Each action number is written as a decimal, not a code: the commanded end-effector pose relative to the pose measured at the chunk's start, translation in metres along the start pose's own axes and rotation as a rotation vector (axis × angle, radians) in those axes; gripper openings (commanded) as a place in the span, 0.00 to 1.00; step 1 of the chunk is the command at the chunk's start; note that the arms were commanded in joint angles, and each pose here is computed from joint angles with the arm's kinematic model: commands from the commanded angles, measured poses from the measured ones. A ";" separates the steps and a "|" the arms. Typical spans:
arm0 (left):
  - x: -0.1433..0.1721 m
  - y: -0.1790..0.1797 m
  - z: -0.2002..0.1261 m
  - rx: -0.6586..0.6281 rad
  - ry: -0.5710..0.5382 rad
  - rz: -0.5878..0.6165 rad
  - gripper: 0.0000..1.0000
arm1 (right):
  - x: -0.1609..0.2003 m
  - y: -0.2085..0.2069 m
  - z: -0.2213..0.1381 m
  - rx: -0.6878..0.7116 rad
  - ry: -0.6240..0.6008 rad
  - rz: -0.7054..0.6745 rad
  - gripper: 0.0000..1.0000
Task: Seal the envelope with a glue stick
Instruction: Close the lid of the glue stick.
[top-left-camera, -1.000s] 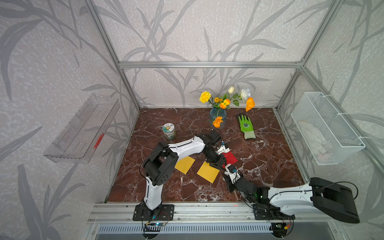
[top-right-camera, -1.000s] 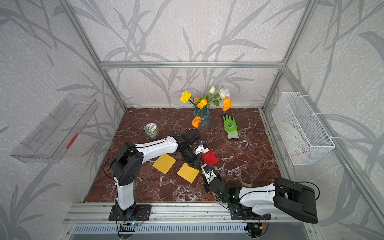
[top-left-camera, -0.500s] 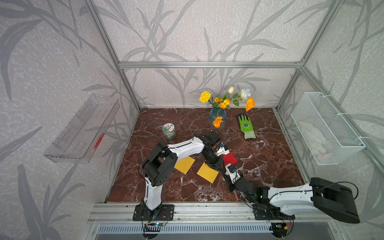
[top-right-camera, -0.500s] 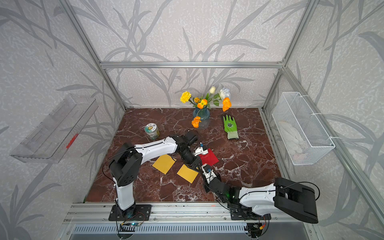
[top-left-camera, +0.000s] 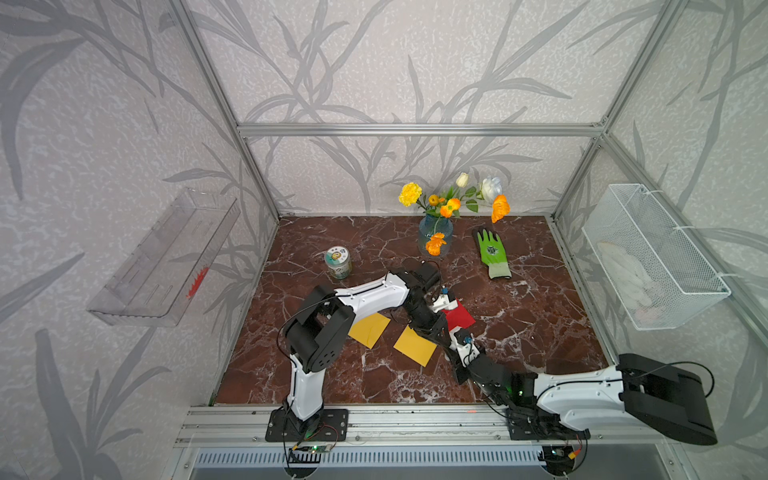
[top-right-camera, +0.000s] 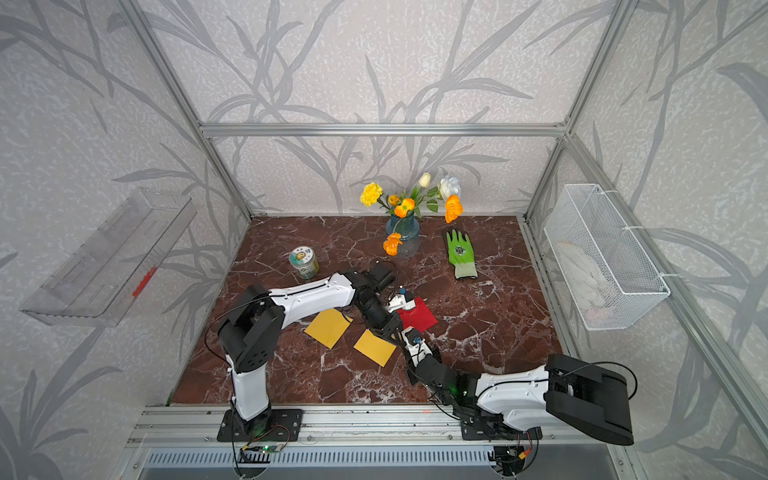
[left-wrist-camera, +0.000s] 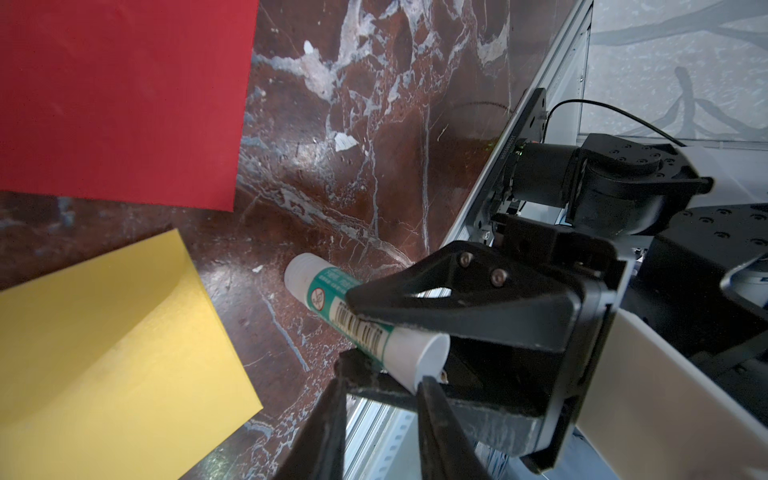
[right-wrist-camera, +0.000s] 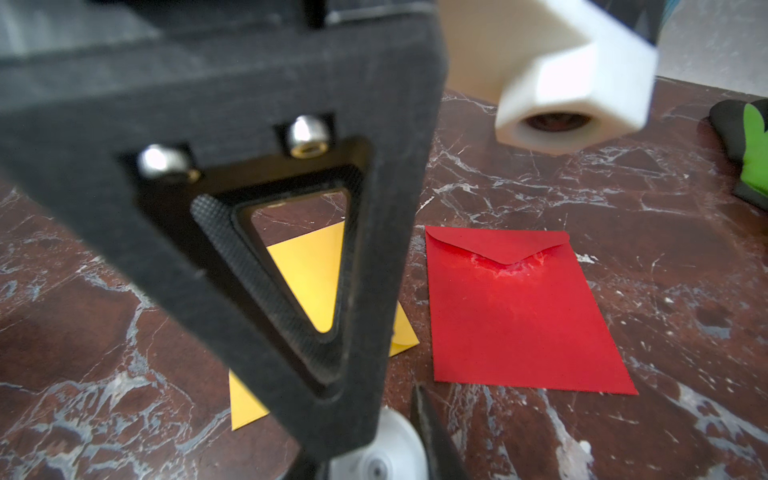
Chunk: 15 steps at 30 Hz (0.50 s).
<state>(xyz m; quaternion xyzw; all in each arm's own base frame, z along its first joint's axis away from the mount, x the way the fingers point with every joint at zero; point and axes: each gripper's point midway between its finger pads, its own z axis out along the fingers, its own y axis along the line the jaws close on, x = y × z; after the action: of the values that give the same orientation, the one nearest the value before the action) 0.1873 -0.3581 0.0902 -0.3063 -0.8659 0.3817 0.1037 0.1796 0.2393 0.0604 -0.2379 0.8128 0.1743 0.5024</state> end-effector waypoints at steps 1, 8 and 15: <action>0.005 0.028 0.013 -0.094 0.034 -0.050 0.29 | 0.075 -0.022 -0.008 0.056 0.257 -0.116 0.00; 0.018 0.049 0.017 -0.173 0.074 -0.079 0.24 | 0.085 -0.019 -0.006 0.077 0.303 -0.168 0.00; 0.029 0.059 0.025 -0.176 0.098 -0.112 0.22 | 0.091 -0.018 -0.007 0.097 0.304 -0.148 0.00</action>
<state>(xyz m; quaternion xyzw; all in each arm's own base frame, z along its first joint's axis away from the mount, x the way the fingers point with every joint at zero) 0.1933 -0.3556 0.0884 -0.2981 -0.8702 0.3793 0.0997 0.1825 0.2453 0.0579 -0.2088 0.8174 0.1463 0.5166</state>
